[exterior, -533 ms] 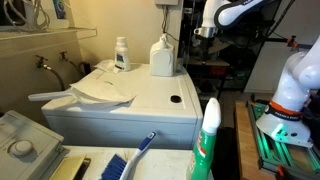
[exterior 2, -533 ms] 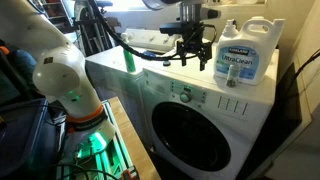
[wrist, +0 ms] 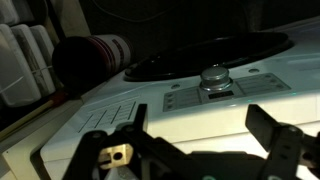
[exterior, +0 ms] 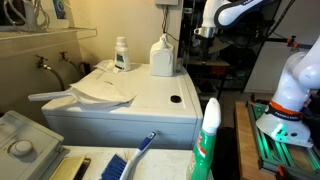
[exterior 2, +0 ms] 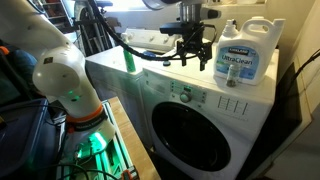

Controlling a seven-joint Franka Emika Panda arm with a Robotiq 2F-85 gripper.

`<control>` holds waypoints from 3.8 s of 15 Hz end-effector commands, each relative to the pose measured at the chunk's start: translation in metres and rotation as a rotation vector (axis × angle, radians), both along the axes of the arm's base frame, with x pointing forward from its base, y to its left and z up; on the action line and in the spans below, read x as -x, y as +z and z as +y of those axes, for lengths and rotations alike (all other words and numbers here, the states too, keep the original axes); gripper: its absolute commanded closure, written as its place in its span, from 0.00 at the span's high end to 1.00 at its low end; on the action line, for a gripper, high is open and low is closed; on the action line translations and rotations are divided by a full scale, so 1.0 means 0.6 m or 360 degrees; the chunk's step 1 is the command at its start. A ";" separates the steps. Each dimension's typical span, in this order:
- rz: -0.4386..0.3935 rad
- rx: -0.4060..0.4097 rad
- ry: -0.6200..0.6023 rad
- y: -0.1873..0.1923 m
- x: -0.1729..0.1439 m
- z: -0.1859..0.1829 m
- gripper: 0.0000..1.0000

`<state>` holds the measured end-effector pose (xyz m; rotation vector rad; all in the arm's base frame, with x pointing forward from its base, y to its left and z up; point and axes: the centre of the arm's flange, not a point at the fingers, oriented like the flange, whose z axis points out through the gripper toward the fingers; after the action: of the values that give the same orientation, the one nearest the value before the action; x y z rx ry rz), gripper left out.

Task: Move the jar to the left side of the machine

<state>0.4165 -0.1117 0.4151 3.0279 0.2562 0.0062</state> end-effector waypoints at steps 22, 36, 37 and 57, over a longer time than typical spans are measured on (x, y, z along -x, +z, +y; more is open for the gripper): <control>-0.0426 0.0058 0.0194 0.039 -0.220 -0.068 1.00; -0.0227 0.0110 0.0145 -0.044 -0.243 -0.119 1.00; -0.0213 0.0110 0.0150 -0.048 -0.245 -0.121 1.00; -0.0175 0.0087 0.0206 -0.003 -0.207 -0.111 0.28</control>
<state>0.5667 -0.1713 0.3821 2.9504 0.4197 0.1674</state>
